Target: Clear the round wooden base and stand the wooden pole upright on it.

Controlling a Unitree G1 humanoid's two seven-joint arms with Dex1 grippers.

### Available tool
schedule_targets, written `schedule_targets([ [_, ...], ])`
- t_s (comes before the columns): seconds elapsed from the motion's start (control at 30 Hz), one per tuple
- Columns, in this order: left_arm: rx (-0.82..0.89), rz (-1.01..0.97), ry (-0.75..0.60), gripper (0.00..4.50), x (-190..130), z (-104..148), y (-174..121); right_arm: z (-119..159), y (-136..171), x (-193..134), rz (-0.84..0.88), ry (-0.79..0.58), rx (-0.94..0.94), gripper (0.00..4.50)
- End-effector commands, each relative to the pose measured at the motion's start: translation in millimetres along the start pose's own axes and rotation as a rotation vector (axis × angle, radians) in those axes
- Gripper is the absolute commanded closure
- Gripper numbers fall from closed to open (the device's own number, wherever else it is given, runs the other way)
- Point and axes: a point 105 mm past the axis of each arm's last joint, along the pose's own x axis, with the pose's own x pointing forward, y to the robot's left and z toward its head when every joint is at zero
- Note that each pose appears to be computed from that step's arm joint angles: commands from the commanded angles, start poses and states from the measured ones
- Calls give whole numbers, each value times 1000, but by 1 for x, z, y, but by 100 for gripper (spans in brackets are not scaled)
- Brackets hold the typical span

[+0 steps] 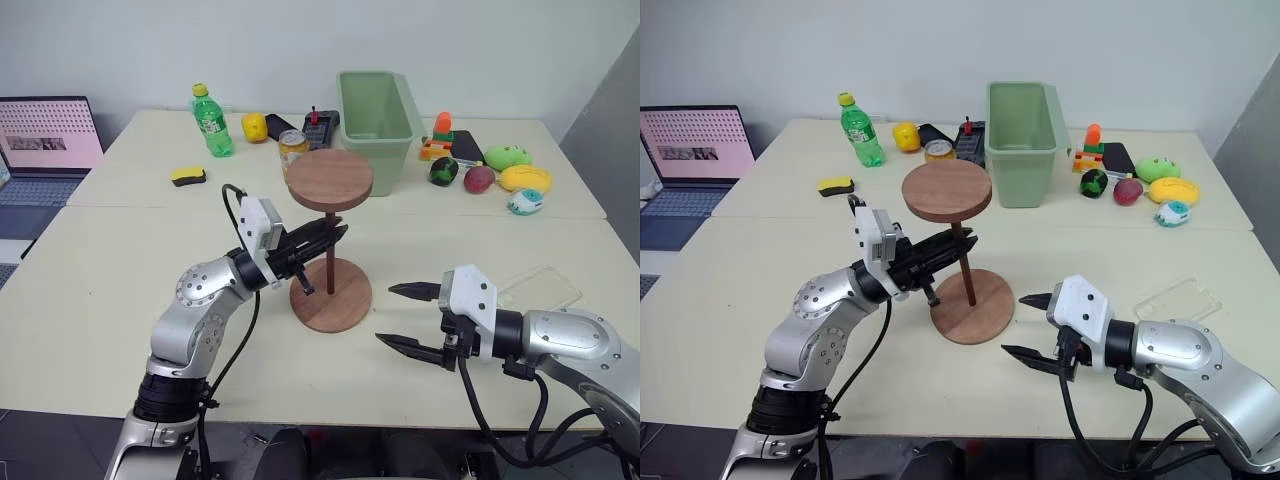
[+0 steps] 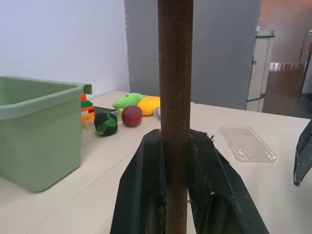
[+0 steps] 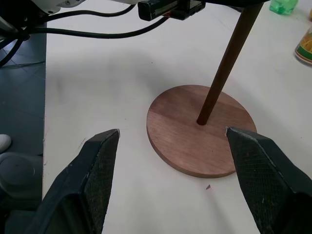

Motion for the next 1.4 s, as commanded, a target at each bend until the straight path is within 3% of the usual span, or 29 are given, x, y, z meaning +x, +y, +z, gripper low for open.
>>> schedule_targets([
  [0.03, -45, 28, 150, 319, -16, -35, 6, 9, 0, -1, -1, -31, -36, 88],
  [0.27, 2, -86, 157, 186, -13, -34, -11, 10, 0, 0, -8, -36, -25, 88],
  [0.6, 89, -185, 225, 186, -22, -27, -12, 8, -4, -1, -14, -28, -21, 88],
  [0.87, 149, -305, 488, 186, -66, -21, -6, -1, -22, -14, -26, 16, -28, 88],
  [1.2, 145, -9, 576, 186, -123, 17, 44, -4, -39, -46, -9, 51, -54, 88],
  [1.4, 139, 142, 638, 186, -160, 22, 61, -6, -48, -61, -2, 59, -56, 88],
])
